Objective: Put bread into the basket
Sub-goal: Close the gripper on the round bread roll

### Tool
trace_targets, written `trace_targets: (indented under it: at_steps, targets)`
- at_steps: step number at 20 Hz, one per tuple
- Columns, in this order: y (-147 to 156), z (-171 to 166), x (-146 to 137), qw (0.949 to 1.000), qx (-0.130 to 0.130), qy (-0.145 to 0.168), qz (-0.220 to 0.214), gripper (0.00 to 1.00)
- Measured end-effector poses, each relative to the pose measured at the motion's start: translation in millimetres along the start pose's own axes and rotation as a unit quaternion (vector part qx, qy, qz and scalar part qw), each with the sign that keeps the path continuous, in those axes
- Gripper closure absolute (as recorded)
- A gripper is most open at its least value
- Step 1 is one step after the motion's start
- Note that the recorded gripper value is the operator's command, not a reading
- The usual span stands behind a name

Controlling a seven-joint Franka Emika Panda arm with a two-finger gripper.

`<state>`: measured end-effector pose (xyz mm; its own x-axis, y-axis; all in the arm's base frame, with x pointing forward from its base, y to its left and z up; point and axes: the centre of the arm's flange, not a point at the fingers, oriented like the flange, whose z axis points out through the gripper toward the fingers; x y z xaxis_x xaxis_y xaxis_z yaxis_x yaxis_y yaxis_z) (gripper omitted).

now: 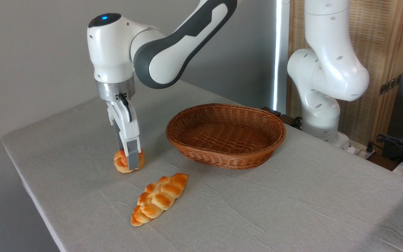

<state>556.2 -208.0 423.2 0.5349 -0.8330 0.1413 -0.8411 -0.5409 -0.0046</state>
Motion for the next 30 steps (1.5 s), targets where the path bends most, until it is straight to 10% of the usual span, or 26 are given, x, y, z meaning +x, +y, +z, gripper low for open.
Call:
trace_targets:
  at_steps: [30]
  targets:
    - [2.4, 2.2, -4.7, 0.9997, -0.007, -0.022, 0.006, 0.89]
